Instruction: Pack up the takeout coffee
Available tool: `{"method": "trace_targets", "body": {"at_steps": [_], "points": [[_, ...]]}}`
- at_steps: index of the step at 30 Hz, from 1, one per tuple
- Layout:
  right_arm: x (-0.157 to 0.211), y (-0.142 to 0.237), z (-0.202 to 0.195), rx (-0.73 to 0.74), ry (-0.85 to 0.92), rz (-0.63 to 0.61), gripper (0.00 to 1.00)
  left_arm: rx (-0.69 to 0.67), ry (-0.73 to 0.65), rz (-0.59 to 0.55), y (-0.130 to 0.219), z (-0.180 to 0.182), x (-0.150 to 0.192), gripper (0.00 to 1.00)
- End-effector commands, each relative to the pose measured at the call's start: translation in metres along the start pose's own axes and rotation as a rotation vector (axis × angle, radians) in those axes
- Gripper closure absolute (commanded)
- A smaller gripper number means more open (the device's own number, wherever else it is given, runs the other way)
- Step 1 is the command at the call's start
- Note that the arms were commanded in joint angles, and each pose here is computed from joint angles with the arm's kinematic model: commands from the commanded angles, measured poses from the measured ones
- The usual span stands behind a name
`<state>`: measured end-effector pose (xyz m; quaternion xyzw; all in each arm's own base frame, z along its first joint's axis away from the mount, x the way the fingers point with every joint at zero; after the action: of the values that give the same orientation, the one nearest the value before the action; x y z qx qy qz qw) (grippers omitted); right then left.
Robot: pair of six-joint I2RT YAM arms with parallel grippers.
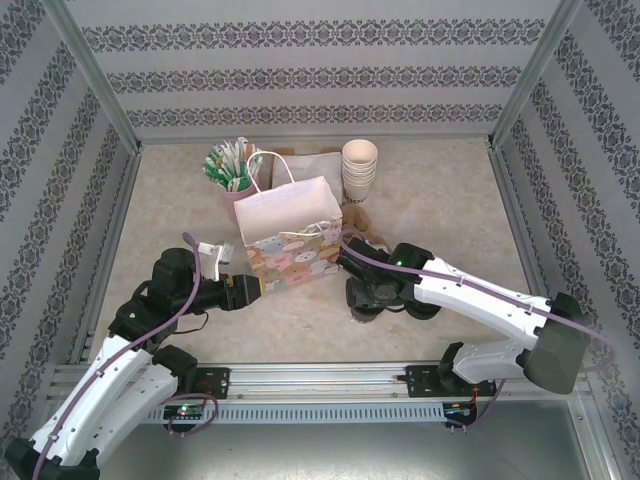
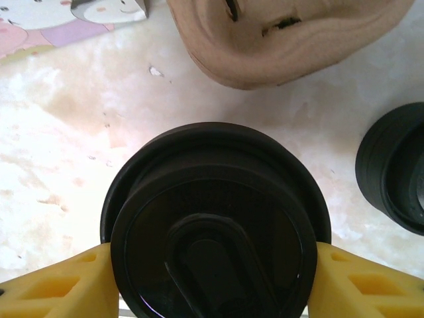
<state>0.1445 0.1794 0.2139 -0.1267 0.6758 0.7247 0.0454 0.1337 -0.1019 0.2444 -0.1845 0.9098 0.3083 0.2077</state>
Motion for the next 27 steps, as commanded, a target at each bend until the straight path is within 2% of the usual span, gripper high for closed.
{"method": "trace_targets", "body": {"at_steps": [1,9,27], "points": [[0.015,-0.005,-0.013,0.066,0.021,0.100,0.35,0.001,-0.022,0.001,0.001,-0.001,0.002,0.41],[0.017,0.000,-0.016,0.042,0.008,0.082,0.30,-0.001,-0.023,-0.003,0.001,-0.001,0.002,0.41],[0.006,0.024,-0.011,-0.023,0.068,0.004,0.10,-0.009,-0.021,-0.005,0.001,0.000,0.002,0.41]]}}
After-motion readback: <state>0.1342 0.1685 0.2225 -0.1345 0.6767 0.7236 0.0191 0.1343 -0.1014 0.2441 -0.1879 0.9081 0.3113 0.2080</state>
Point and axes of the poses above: each hand's point on the last joint's axis, 136 mm out from that joint toward the fingers, its own y axis back along the fingers, its own z axis along the line the jaws close on, x = y × z, the point moved 9 cm from there along y, back along the fingers, and after that the axes turned 4 degrees about y, right-handed, at the moved point
